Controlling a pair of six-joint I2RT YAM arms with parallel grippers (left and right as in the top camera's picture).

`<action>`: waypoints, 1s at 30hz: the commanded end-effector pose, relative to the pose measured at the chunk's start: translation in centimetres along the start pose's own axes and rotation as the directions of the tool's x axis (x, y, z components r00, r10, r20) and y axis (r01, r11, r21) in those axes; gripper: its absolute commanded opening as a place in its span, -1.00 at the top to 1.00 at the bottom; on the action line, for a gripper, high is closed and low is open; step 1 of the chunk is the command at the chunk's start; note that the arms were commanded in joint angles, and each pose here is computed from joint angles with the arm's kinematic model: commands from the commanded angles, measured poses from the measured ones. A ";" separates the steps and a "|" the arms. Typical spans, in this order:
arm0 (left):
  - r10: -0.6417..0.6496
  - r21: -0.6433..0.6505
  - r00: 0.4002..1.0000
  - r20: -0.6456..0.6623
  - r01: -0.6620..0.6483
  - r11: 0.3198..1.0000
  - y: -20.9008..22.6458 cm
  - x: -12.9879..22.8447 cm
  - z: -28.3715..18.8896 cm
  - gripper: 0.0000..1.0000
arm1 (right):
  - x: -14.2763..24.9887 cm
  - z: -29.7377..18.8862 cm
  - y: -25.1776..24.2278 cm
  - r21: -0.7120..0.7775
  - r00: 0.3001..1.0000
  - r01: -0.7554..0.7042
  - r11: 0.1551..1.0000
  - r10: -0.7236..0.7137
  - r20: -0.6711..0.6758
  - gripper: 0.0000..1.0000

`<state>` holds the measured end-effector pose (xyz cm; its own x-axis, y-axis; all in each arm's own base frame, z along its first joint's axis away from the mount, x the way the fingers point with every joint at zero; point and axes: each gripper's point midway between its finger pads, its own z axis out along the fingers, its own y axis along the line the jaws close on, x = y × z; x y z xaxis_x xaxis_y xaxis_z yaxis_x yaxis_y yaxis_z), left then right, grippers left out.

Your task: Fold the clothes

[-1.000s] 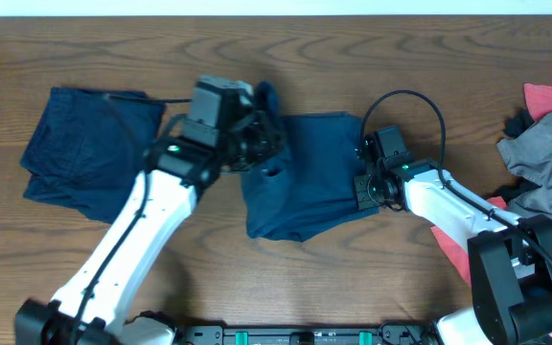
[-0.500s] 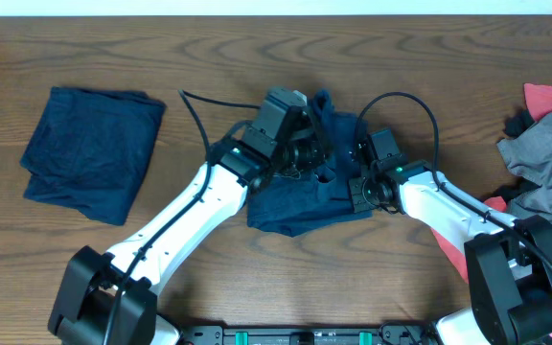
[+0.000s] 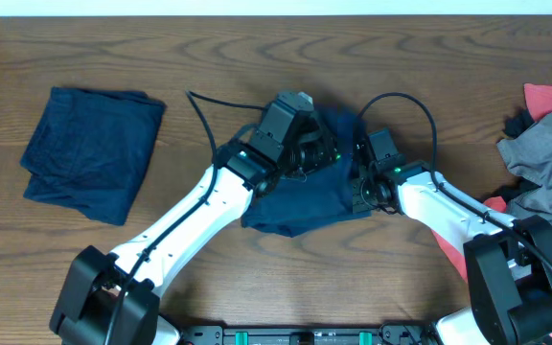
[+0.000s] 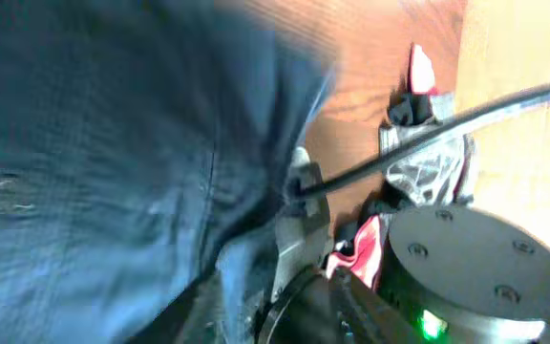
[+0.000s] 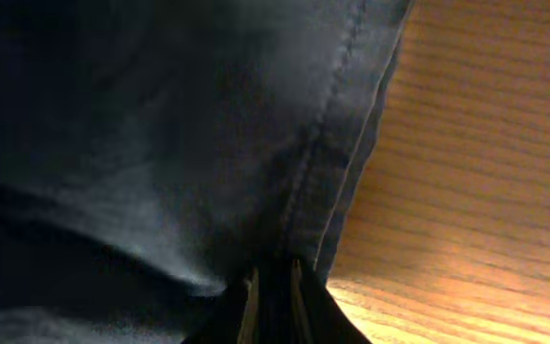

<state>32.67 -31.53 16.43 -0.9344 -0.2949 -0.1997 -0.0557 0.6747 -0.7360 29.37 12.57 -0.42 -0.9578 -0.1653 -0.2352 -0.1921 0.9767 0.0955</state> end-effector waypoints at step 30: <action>-0.024 -0.366 1.000 0.001 0.023 0.930 15.2 -5.9 0.8 0.07 | 2.9 -8.1 4.8 -0.320 0.992 -0.028 0.947 -0.013 -0.127 0.78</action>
<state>37.56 -19.74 7.13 -0.9191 -0.3359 -0.2058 -0.2096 0.8593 -0.4666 26.01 14.22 8.72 -0.9719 -0.1502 -0.1814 -0.2060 0.9157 0.3450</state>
